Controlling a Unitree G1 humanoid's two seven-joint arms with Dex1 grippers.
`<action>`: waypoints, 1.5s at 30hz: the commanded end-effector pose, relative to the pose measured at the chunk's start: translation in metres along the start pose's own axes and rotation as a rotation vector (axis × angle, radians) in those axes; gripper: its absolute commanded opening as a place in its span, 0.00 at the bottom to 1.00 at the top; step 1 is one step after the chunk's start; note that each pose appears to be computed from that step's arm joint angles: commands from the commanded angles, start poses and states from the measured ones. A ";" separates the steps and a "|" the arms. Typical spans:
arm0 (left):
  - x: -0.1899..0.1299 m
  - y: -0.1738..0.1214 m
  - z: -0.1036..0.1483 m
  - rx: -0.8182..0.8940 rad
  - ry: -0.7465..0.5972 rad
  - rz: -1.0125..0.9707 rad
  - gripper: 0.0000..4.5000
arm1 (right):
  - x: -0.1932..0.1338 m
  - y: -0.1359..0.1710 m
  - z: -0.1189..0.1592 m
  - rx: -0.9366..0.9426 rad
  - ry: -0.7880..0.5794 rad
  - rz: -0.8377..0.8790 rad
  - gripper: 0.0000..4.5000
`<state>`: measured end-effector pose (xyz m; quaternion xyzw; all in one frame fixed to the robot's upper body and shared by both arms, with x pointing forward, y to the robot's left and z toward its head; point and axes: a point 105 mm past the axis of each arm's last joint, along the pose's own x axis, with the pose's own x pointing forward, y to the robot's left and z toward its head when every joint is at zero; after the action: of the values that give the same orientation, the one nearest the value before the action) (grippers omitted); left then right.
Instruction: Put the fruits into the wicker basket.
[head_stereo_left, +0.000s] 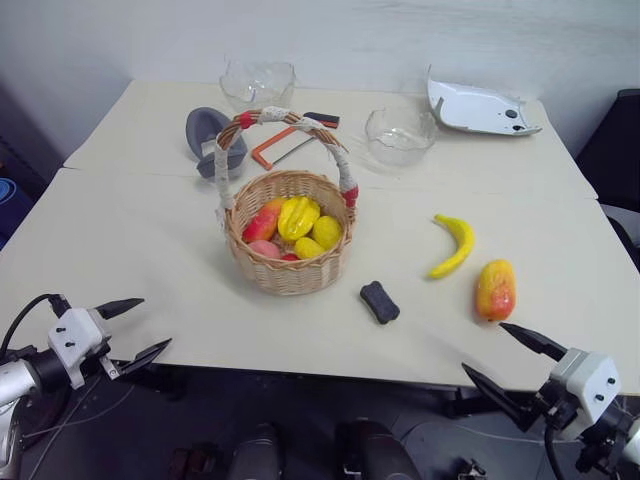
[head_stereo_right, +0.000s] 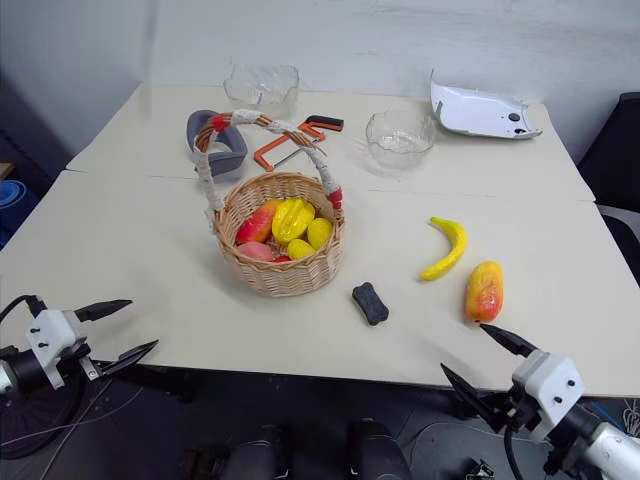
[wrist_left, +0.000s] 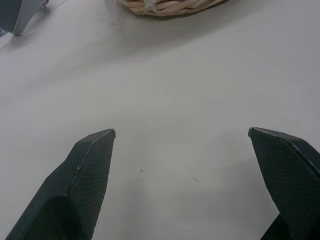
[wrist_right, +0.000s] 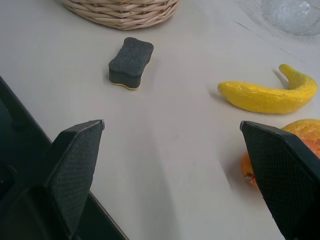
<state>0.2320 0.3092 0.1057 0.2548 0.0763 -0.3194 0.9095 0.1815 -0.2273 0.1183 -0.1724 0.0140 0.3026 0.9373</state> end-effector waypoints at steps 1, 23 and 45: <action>-0.003 0.006 0.008 0.002 -0.017 0.030 1.00 | 0.002 0.001 0.000 -0.006 -0.012 0.018 1.00; 0.034 -0.059 0.089 -0.113 -0.245 -0.453 1.00 | 0.121 0.032 0.022 0.169 0.110 0.114 1.00; 0.052 -0.067 0.108 -0.087 -0.299 -0.536 1.00 | 0.145 0.039 0.002 0.263 0.074 0.166 0.23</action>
<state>0.2280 0.1830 0.1511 0.1352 0.0291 -0.5742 0.8069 0.2852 -0.1194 0.0829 -0.0683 0.1207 0.3419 0.9295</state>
